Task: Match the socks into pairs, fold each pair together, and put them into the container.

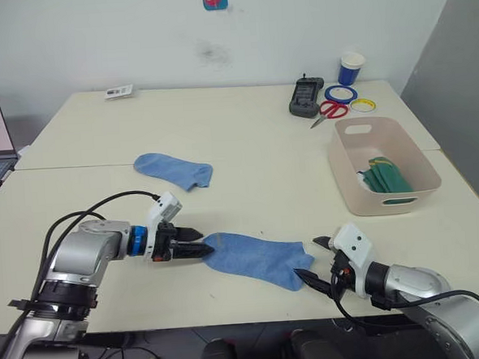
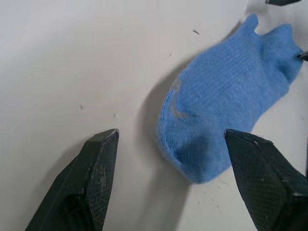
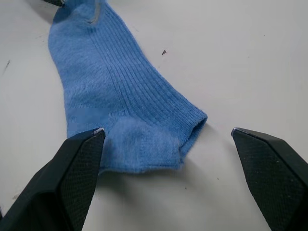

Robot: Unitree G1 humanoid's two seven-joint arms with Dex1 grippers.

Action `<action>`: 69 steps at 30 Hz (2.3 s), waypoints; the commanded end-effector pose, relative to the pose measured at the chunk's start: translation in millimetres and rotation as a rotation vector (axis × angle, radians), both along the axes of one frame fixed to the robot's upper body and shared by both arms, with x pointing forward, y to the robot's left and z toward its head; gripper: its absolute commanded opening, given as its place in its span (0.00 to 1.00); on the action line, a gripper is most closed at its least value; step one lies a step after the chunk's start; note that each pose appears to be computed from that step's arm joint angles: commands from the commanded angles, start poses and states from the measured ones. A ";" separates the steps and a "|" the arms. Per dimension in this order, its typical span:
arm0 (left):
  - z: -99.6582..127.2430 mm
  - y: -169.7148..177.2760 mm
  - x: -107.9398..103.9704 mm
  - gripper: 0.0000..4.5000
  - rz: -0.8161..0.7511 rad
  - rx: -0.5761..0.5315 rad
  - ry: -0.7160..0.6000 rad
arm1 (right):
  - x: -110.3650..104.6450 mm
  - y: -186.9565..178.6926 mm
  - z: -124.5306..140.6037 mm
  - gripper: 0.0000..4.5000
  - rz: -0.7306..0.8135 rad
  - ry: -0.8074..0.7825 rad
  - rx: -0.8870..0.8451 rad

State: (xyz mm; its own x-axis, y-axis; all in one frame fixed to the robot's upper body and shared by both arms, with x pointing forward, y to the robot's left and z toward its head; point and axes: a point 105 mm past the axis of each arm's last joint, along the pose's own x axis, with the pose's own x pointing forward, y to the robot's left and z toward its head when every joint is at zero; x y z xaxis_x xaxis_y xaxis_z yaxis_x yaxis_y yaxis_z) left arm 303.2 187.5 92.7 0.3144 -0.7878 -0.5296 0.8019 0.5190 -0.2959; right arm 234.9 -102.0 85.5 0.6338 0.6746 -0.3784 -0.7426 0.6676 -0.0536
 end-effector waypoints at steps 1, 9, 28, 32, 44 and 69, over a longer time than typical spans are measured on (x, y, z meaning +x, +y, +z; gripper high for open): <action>-8.3 -6.3 -6.9 0.68 0.007 0.002 0.020 | 1.2 4.8 -1.4 1.00 -0.026 0.020 0.025; -10.0 -9.3 -26.2 0.14 -0.019 0.000 0.068 | -12.1 14.1 -7.2 0.47 0.037 0.086 0.014; -7.3 8.6 -55.0 0.00 0.097 0.047 0.088 | -29.9 26.4 -6.4 0.01 0.146 0.236 0.022; -7.6 9.0 -54.1 0.00 0.072 0.043 0.083 | -32.9 26.1 -6.7 0.01 0.137 0.268 0.029; -20.6 38.5 -62.2 0.49 0.034 0.121 0.052 | -33.0 1.8 6.5 0.85 0.176 0.191 -0.054; 39.0 55.6 95.5 1.00 0.416 0.143 -0.627 | 27.8 32.4 118.5 1.00 0.155 -0.315 0.031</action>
